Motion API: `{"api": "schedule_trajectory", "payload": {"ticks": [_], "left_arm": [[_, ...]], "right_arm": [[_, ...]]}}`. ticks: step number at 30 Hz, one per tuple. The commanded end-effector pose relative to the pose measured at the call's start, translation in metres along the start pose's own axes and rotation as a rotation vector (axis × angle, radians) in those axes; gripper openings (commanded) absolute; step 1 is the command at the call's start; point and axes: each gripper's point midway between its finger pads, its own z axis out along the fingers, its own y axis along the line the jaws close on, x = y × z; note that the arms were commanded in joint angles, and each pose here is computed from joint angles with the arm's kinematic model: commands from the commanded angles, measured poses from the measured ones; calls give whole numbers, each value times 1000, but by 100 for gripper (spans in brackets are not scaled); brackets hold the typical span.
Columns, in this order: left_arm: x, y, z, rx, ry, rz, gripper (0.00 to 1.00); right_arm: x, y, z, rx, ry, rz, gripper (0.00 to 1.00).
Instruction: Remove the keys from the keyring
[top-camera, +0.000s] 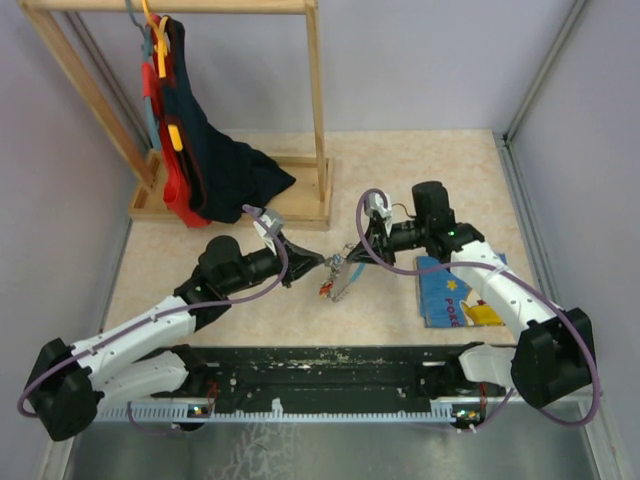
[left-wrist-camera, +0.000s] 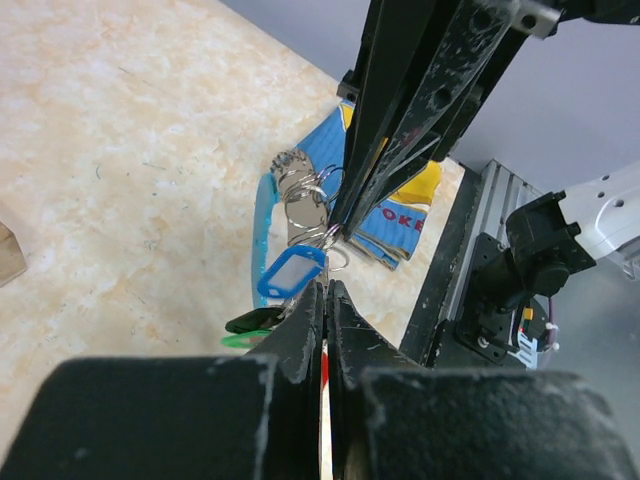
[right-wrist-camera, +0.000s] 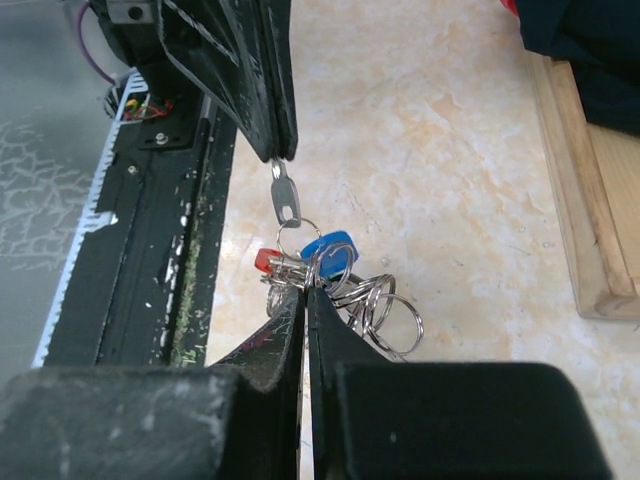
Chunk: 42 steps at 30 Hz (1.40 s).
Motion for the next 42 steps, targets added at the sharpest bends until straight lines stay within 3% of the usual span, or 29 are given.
{"api": "schedule_trajectory", "payload": {"ticks": [1,12,17,26,42], "left_arm": [[-42,-14,-3,39,-104,74,0],[-67,-28,10,101,-110,124,0],[-71,-30,13,110,-106,144,0],[-75,-38,15,155,-92,148,0],[-75,-44,19,192,-85,137,0]], "right_arm": [[-1,-5,-2,13,4,-90,0],[4,2,3,-22,10,-103,0],[-4,12,3,-75,-21,-99,12],[-14,18,3,-106,-55,-84,23],[-17,16,4,-92,-59,-96,28]]}}
